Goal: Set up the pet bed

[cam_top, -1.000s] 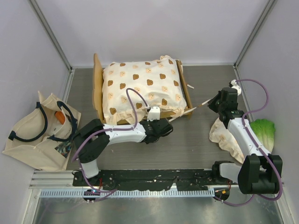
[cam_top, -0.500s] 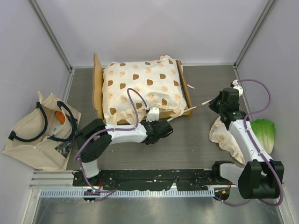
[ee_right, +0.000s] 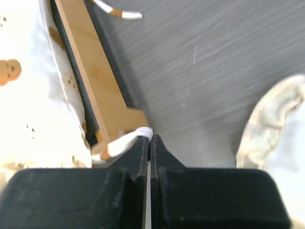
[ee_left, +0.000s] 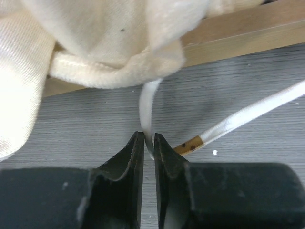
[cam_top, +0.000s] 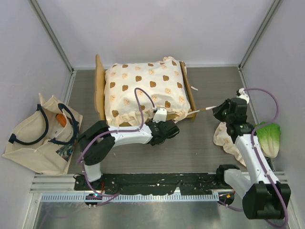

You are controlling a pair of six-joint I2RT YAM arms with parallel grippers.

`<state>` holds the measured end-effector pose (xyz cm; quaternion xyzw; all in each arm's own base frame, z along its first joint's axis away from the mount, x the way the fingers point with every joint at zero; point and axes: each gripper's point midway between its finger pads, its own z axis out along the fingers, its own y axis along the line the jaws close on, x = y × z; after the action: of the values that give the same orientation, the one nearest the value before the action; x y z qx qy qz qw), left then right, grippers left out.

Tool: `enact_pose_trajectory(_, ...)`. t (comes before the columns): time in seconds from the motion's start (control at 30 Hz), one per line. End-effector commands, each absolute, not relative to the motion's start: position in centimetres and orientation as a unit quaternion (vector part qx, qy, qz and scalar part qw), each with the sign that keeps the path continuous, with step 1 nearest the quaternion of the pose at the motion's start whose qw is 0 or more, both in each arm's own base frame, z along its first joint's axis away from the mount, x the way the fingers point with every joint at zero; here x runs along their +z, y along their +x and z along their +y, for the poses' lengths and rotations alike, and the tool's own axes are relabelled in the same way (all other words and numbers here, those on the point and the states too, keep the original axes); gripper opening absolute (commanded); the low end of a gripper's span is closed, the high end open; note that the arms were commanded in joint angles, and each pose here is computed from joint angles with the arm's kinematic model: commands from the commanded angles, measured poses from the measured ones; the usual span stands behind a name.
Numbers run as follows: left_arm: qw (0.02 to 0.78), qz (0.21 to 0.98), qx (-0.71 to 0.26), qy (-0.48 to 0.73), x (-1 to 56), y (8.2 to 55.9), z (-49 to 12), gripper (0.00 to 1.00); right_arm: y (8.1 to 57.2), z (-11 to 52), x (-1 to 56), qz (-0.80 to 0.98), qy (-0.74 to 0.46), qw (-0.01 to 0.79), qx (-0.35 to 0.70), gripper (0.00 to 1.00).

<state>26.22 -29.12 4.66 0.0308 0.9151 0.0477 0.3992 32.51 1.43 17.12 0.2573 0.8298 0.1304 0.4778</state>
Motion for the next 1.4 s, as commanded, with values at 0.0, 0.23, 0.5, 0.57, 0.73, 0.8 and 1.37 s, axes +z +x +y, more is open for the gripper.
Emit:
enact_pose_trajectory(0.0, 0.413, 0.909, -0.006, 0.049, 8.5, 26.8, -31.6, 0.24, 28.6, 2.9, 14.9, 0.839, 0.251, 0.453, 0.169, 0.01)
enact_pose_trajectory(0.23, 0.432, 0.898, -0.063, 0.051, 12.7, 26.5, -32.3, 0.66, 23.6, 4.9, 10.9, 0.860, 0.269, 0.382, 0.206, 0.43)
enact_pose_trajectory(0.5, 0.469, 0.873, -0.115, 0.065, 19.2, 25.6, -30.9, 1.00, 26.2, 2.5, 21.0, 0.806, 0.265, 0.500, 0.174, 0.65)
enact_pose_trajectory(0.57, 0.479, 0.866, -0.118, 0.080, 20.9, 25.4, -30.3, 1.00, 27.1, 2.7, 22.3, 0.797, 0.257, 0.514, 0.184, 0.65)
enact_pose_trajectory(0.73, 0.496, 0.856, -0.109, 0.093, 23.9, 24.9, -27.7, 1.00, 28.5, 3.3, 23.9, 0.799, 0.228, 0.522, 0.195, 0.66)
enact_pose_trajectory(0.8, 0.500, 0.852, -0.126, 0.092, 25.1, 24.5, -26.5, 1.00, 29.4, 3.7, 23.3, 0.811, 0.220, 0.505, 0.198, 0.66)
enact_pose_trajectory(1.37, 0.492, 0.850, -0.166, 0.091, 29.1, 25.9, -19.5, 1.00, 37.6, 9.5, 18.6, 0.886, 0.132, 0.419, 0.152, 0.61)
